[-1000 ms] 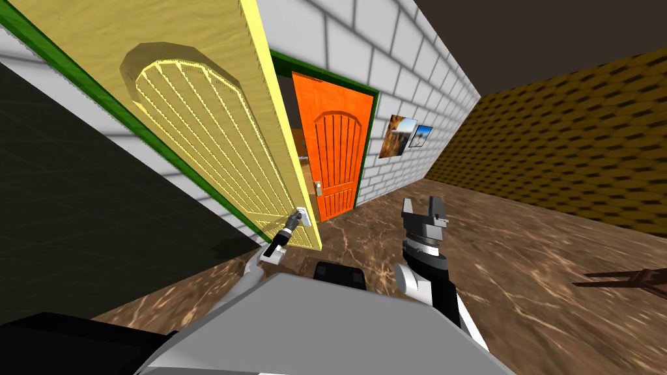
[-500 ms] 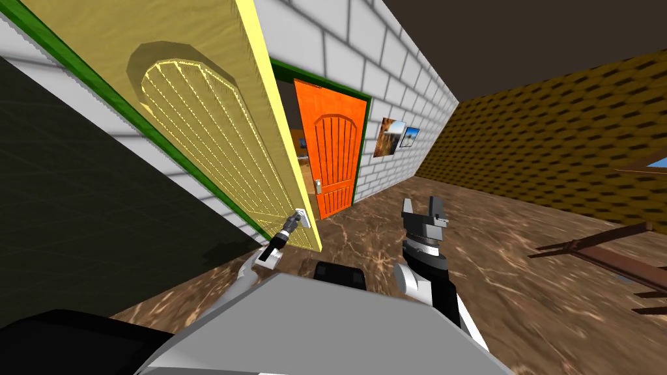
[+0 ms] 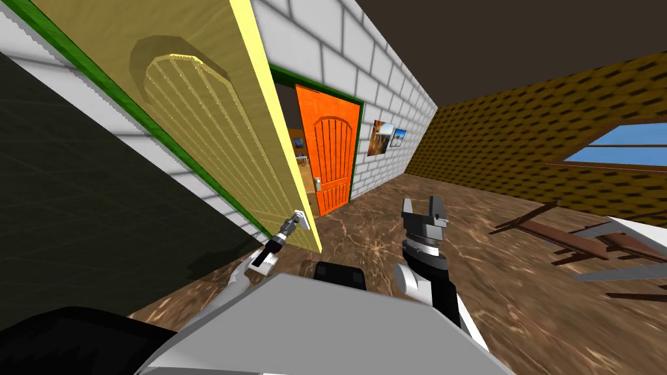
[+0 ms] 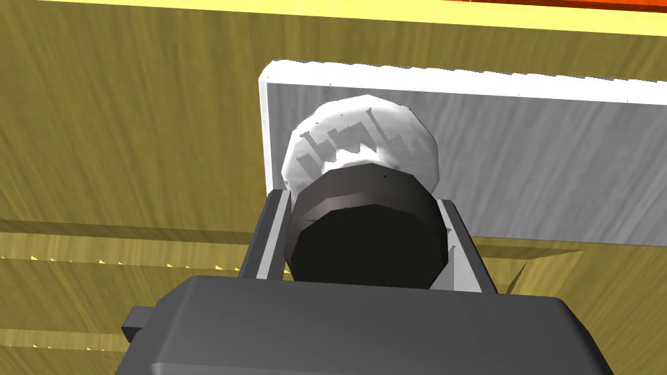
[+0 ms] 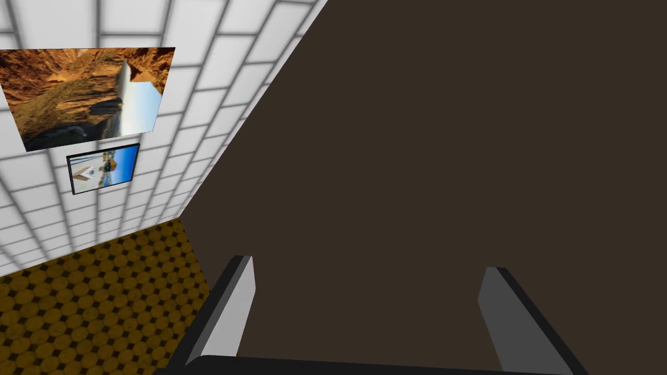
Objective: Pull the door open
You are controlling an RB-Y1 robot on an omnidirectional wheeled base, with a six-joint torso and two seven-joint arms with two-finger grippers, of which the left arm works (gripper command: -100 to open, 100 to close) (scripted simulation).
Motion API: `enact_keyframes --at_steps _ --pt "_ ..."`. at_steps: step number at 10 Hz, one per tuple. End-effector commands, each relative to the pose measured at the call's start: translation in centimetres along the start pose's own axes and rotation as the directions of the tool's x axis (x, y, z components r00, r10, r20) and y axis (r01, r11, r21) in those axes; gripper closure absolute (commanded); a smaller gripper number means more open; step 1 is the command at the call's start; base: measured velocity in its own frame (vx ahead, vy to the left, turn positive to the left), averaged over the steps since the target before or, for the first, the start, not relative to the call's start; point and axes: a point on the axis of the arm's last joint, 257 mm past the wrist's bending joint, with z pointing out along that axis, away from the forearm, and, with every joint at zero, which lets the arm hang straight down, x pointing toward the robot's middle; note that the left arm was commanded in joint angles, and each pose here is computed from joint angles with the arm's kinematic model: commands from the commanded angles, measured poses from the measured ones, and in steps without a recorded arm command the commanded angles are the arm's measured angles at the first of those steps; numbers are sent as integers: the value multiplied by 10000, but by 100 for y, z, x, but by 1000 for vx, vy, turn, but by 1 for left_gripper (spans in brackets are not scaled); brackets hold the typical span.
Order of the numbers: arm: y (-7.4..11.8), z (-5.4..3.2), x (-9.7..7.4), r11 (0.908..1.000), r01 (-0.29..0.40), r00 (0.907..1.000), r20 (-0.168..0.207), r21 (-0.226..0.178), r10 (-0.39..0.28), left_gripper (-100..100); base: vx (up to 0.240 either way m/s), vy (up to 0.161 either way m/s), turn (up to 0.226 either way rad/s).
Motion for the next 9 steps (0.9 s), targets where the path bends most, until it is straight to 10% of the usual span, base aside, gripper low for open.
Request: enact_keyframes --at_steps 1,9 --pt "12 -74 34 10000 63 9998 -203 15 -63 100 -230 43 -96" --pt "22 -335 4 10000 36 9972 -751 -13 -37 100 -168 79 -121"
